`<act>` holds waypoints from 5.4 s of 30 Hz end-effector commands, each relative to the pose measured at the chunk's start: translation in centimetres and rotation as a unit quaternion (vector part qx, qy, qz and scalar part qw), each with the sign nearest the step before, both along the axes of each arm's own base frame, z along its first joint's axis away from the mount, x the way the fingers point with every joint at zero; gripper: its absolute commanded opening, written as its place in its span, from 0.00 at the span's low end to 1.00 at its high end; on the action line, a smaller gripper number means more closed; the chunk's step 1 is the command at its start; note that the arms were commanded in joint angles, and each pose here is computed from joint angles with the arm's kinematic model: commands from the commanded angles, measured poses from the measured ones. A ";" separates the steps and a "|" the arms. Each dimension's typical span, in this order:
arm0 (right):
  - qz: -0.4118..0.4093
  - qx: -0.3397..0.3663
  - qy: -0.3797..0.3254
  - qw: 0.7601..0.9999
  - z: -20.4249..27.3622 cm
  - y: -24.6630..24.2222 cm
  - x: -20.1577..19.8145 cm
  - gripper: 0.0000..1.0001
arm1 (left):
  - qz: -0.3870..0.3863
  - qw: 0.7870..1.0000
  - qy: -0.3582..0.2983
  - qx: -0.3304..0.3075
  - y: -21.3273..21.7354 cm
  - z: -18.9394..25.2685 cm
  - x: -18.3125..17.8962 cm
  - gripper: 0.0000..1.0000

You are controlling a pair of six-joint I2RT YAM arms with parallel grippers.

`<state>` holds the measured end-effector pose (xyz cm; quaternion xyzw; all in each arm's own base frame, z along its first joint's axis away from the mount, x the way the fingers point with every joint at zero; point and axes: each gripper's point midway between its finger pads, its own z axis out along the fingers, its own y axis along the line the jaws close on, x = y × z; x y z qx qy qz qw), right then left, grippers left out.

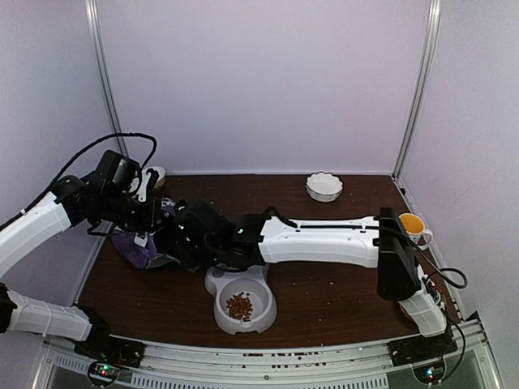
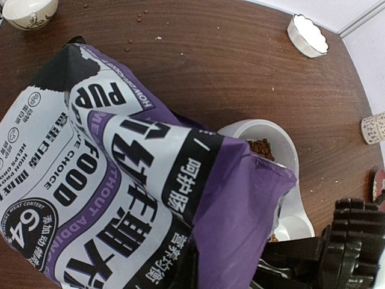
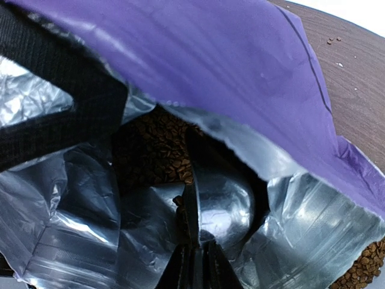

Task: Serve the pet food
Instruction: Collect the pet food from the pet food bag.

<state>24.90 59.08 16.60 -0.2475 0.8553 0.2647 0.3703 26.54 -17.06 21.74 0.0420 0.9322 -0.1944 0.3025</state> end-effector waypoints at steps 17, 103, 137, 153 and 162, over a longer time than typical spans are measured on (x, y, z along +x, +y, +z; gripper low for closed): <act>-0.115 -0.094 -0.056 0.987 -2.2 -5.8 2.9 0.00 | -0.051 0.991 -0.053 -0.107 -5.0 6.2 -0.6 0.00; 0.019 0.300 0.254 0.919 2.7 -1.5 0.2 0.00 | -0.008 0.998 -0.049 -0.022 -2.1 1.6 -0.7 0.00; 0.002 0.358 0.238 0.903 7.8 -5.8 0.4 0.00 | 0.011 0.998 -0.054 0.004 -0.5 0.4 -1.0 0.00; 0.003 0.382 0.243 0.892 8.8 -7.0 -0.1 0.00 | 0.016 0.998 -0.055 0.012 -0.2 0.1 -0.8 0.00; 0.003 0.396 0.250 0.883 8.9 -7.5 -0.1 0.00 | 0.018 0.998 -0.057 0.017 -0.1 0.1 -0.7 0.00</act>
